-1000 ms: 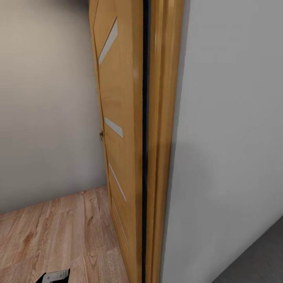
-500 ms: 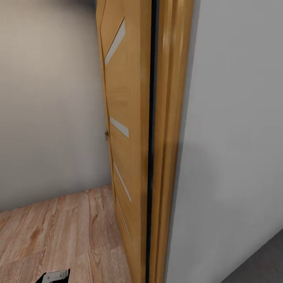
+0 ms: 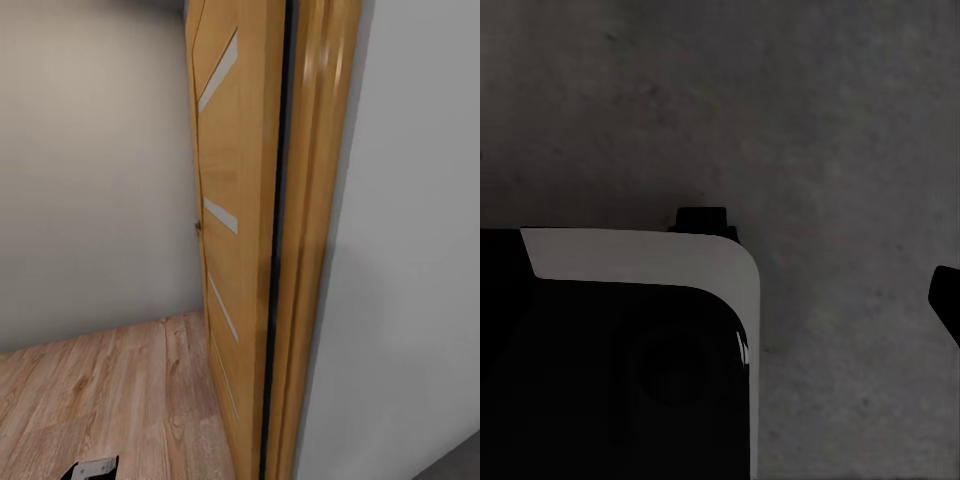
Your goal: Move the two storage containers from the living room to the garage. In the garage, place one container on the floor and stack the other container on top of it (either order is fine).
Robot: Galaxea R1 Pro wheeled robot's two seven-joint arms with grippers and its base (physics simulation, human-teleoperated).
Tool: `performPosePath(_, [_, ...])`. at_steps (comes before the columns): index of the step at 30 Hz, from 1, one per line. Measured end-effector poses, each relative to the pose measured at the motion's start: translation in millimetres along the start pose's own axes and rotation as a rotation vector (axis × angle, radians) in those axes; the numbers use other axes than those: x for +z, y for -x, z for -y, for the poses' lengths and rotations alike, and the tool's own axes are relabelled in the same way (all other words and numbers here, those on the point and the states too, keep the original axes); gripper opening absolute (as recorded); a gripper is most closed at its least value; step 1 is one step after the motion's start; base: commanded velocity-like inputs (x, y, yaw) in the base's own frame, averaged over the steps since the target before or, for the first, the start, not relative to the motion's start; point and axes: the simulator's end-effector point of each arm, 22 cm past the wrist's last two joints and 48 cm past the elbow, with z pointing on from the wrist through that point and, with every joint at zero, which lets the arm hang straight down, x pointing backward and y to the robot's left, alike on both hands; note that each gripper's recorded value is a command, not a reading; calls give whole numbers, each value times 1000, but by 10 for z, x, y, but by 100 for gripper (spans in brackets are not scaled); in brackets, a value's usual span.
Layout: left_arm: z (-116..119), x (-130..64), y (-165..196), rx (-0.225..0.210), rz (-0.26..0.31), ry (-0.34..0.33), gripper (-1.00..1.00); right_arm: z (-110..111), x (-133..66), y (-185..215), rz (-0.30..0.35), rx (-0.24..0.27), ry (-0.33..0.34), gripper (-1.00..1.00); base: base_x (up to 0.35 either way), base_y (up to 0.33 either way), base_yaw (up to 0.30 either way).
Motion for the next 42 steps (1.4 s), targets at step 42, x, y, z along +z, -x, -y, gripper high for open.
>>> performPosePath(42, [0, 0, 0, 0, 0, 0, 100, 0, 0, 0, 0, 0, 0, 100, 0, 0, 129])
